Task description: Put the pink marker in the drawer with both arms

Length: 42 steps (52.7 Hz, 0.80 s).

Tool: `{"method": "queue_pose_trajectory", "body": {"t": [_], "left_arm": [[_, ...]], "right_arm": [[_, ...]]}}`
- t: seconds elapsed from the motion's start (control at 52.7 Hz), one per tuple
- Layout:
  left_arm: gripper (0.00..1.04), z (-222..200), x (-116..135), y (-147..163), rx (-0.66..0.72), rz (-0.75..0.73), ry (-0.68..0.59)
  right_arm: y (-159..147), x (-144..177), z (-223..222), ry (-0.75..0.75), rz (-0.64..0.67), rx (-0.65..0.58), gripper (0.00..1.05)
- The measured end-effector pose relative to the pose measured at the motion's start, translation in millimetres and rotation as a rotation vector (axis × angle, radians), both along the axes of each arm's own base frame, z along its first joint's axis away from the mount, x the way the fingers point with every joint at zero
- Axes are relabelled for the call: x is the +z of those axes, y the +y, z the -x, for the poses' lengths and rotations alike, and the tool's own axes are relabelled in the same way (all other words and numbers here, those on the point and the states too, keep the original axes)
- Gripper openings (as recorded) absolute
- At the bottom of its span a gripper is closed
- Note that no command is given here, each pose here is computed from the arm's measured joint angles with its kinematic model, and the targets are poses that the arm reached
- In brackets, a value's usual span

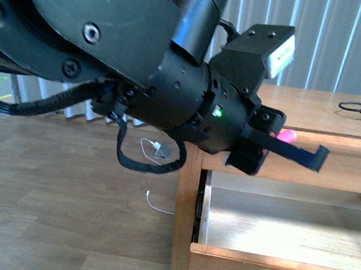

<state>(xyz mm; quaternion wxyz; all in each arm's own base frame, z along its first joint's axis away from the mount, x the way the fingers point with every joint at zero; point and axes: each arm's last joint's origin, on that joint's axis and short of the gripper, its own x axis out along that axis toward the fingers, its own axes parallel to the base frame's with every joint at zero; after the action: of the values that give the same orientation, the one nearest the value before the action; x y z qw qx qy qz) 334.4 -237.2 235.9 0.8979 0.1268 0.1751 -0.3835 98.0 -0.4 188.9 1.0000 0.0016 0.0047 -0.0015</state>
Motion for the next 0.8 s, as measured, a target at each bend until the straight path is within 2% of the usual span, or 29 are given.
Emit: {"method": "queue_pose_trajectory", "body": {"t": [0.228,0.399,0.797], "left_arm": [[0.14,-11.8,-47.6,-28.2,0.03,-0.059,0.06],[0.14,-26.5,-70.9,-44.1,0.065,-0.074,0.088],[0.14,-32.7,-89.1,-67.0,0.05,-0.096,0.117]], "right_arm": [[0.0,0.0,0.0,0.0,0.0,0.0,0.96],[0.0,0.0,0.0,0.0,0.0,0.0,0.96],[0.0,0.0,0.0,0.0,0.0,0.0,0.96]]}}
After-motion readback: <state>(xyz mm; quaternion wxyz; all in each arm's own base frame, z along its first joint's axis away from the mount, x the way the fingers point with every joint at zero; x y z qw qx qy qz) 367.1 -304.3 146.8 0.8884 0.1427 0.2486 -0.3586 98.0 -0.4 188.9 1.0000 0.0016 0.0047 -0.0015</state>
